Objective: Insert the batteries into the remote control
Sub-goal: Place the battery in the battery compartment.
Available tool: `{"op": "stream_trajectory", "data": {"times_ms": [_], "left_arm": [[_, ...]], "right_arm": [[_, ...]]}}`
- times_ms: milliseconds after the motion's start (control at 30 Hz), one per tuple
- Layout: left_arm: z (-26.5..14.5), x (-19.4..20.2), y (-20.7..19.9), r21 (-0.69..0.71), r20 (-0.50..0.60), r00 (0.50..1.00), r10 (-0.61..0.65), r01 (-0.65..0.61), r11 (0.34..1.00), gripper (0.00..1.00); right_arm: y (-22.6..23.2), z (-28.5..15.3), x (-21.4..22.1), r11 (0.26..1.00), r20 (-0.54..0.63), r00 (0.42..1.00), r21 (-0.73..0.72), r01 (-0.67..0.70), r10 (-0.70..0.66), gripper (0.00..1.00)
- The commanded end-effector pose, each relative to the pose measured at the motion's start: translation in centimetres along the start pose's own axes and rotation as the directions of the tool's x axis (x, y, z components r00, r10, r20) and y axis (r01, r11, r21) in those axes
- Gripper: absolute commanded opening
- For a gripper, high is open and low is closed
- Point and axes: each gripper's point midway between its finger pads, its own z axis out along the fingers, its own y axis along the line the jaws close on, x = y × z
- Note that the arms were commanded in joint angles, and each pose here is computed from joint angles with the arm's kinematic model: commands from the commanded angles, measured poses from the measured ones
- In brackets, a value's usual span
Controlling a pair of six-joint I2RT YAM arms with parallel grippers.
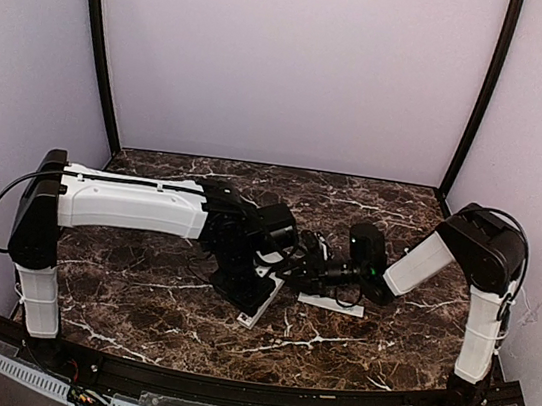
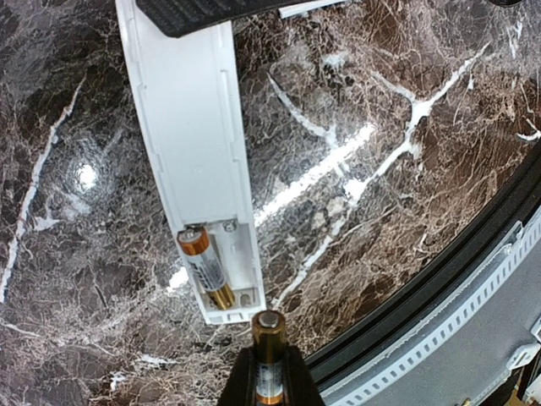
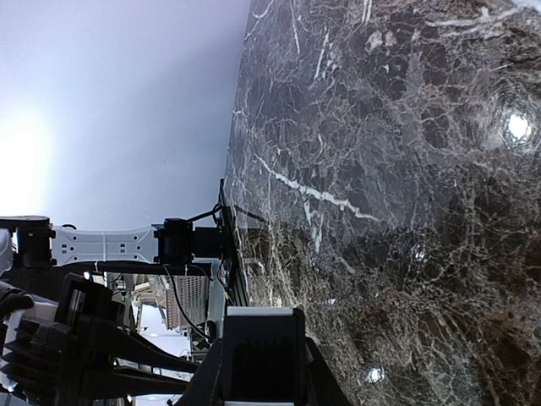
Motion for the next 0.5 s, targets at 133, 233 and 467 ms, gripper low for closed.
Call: {"op": "stream_trajectory", "data": {"times_ms": [133,233,467], "left_arm": [[0.5,0.8,0.8,-0.023,-0.067,0.998,0.01,-0.012,1.0,0.0],[0.7,0.9,1.3,-0.043,-0.077,0.997,0.004,-0.007,0.999,0.0],[1.1,0.8,2.2,-0.078,-0.089,0.996,-0.006,-0.001,0.997,0.01]], "right_arm": [[1.0,0.8,0.2,0.998,-0.019,1.0,-0.068,0.013,-0.014,0.0],[1.1,0.9,0.3,0.997,-0.022,1.0,-0.072,0.01,-0.012,0.0],[1.3,1.2,0.5,0.996,-0.031,0.999,-0.084,0.008,-0.011,0.0]]}}
